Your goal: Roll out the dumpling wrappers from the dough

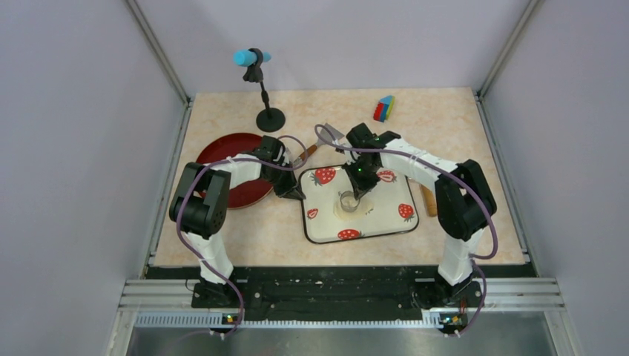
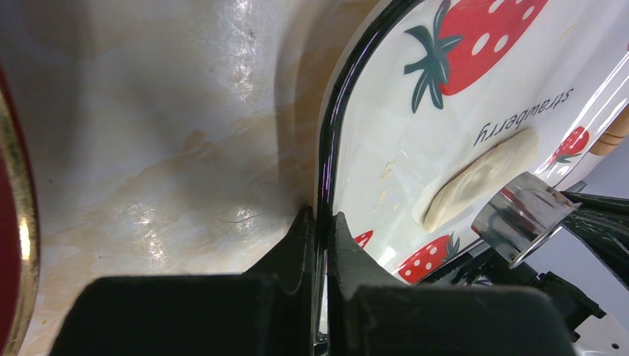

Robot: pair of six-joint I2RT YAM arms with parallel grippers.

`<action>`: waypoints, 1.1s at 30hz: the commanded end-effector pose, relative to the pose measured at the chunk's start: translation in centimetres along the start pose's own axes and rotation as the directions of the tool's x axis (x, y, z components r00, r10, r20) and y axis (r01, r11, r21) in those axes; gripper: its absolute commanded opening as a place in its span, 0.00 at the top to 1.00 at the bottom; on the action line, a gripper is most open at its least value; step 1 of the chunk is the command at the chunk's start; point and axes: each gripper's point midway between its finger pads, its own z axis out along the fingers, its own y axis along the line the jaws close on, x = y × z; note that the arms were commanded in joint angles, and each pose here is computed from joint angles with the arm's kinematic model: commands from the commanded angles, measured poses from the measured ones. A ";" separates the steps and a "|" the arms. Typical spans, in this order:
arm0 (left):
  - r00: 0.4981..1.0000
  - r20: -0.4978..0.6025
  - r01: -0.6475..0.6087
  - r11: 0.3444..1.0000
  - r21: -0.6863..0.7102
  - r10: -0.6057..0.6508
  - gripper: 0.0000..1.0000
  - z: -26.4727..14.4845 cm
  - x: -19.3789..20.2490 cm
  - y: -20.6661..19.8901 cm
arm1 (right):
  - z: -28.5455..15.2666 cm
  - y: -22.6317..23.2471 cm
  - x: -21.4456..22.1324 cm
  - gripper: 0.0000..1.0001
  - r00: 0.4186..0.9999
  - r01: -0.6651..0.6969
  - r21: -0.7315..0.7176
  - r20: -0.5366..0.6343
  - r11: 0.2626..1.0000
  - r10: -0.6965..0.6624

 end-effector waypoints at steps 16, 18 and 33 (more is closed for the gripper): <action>0.999 -0.047 0.013 0.992 -0.128 -0.019 1.00 1.6 2.0 3.5 | 0.8 0.1 0.0 1.00 1.000 0.030 0.004 -0.003 1.000 -0.030; 0.999 -0.042 0.012 0.992 -0.127 -0.018 1.00 1.6 2.0 3.4 | 0.9 0.1 0.1 1.00 0.999 0.030 0.000 -0.010 1.000 -0.030; 0.999 -0.042 0.010 0.993 -0.121 -0.015 1.00 1.7 1.9 3.3 | 1.5 -0.4 0.7 0.94 0.999 0.032 0.037 -0.036 0.999 -0.031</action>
